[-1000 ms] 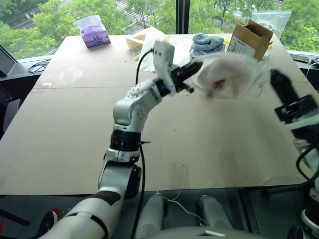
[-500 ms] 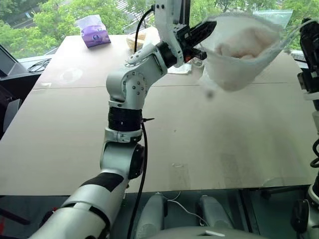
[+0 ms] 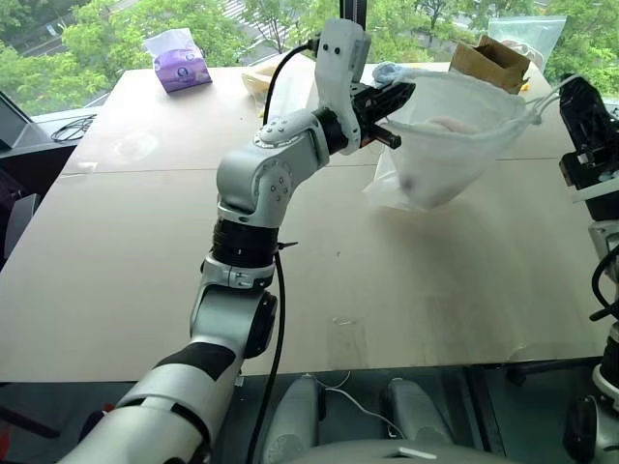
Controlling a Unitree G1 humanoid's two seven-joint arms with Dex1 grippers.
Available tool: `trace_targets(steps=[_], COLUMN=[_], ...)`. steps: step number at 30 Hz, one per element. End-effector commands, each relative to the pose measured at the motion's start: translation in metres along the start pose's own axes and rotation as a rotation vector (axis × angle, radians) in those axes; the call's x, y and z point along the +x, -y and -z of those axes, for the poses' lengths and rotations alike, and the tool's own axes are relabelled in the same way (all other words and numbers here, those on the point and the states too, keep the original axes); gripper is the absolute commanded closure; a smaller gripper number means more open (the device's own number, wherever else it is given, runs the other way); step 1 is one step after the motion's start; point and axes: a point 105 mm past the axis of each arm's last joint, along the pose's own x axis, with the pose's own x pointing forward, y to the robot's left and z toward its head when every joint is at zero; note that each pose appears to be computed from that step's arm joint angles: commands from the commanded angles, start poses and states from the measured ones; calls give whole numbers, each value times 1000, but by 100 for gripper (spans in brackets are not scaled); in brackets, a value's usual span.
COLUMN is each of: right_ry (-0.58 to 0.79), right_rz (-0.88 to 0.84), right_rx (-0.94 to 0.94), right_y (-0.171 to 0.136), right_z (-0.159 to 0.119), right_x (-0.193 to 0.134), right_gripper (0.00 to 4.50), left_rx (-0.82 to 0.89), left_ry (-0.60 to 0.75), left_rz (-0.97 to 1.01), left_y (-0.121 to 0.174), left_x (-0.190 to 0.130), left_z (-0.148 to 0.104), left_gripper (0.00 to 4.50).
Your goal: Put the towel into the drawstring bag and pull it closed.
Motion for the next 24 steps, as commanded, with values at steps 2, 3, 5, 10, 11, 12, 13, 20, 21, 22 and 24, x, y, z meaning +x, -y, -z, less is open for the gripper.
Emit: trace_targets(steps=[2, 3, 5, 10, 11, 12, 13, 20, 21, 22, 24], right_ry=[-97, -113, -148, -81, -12, 43, 83, 217, 251, 255, 180], right_rz=[107, 145, 213, 331, 368, 404, 410, 401, 432, 439, 400], right_rx=[-397, -497, -772, -1266, -1245, -1246, -1240, -1101, -996, -935, -932], right_y=[16, 23, 35, 47, 46, 45, 42, 29, 32, 34, 36], right_z=[-3, -6, -13, -45, -55, -65, -70, -80, -85, -87, -78], right_x=[0, 0, 2, 7, 9, 9, 11, 16, 15, 14, 16], right_gripper=[445, 445, 445, 445, 445, 445, 445, 445, 445, 445, 445], left_rx=[130, 149, 176, 166, 165, 166, 170, 182, 183, 184, 181], left_ry=[-2, -1, -5, 7, 8, 8, 7, 5, 5, 6, 12], left_rz=[-37, -39, -47, -66, -68, -68, -69, -77, -78, -78, -75], left_y=[-8, -8, -10, -11, -11, -11, -12, -14, -14, -14, -13], left_x=[-8, -9, -11, -12, -12, -12, -13, -15, -15, -15, -15], left_z=[9, 10, 12, 13, 13, 14, 14, 16, 16, 15, 15], left_gripper=[450, 450, 450, 450, 450, 450, 450, 450, 450, 450, 450])
